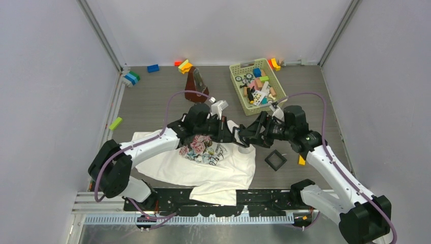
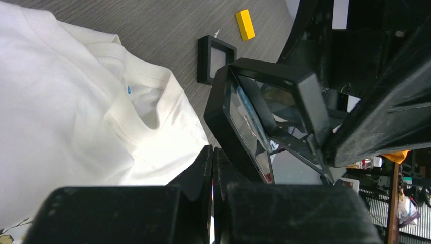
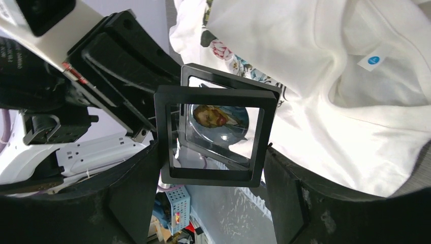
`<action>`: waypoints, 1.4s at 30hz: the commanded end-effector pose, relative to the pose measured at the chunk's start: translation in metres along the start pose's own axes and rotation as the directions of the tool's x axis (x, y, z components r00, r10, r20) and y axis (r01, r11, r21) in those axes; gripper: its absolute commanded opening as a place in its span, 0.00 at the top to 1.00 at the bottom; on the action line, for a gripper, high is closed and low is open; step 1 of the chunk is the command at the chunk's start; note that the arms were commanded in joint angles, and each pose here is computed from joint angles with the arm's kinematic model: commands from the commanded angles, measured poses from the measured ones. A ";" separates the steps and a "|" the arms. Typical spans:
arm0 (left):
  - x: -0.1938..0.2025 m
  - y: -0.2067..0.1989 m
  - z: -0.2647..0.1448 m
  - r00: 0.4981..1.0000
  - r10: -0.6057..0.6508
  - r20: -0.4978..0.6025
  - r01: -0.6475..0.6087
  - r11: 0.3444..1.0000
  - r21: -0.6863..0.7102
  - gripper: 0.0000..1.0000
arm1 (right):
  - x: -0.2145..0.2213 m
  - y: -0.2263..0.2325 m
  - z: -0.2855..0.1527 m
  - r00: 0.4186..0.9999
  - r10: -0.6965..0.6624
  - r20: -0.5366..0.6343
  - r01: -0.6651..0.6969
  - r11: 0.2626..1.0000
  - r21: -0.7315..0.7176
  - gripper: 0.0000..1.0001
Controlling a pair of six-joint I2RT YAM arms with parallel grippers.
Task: Remove the brooch from the garment
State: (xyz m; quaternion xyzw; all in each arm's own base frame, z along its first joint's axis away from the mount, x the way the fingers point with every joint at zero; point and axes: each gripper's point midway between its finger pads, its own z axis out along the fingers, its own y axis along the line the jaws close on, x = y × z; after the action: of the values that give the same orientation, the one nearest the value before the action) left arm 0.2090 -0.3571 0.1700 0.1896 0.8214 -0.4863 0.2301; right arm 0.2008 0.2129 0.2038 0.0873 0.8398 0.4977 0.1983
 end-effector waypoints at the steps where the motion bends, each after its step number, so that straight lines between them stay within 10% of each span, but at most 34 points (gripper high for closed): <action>1: -0.022 -0.020 0.006 0.998 0.040 0.042 -0.043 0.995 0.086 1.00 | -0.014 0.005 -0.001 0.999 -0.040 0.029 0.039 0.999 0.032 0.52; 12: -0.020 -0.007 0.046 0.999 0.045 -0.002 -0.045 0.993 0.110 1.00 | -0.026 -0.033 0.003 0.998 -0.054 0.038 0.043 0.969 0.244 0.51; 42: -0.031 0.052 0.149 0.988 0.131 -0.087 -0.130 0.991 0.019 1.00 | -0.106 -0.188 0.000 0.984 -0.148 0.099 0.009 0.595 0.803 0.52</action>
State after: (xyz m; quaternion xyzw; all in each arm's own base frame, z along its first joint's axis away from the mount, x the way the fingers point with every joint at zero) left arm 0.2837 -0.4600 0.0688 0.2392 0.8297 -0.4673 0.1896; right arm 0.2755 0.1048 0.0597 0.1669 0.9653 0.1004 0.1741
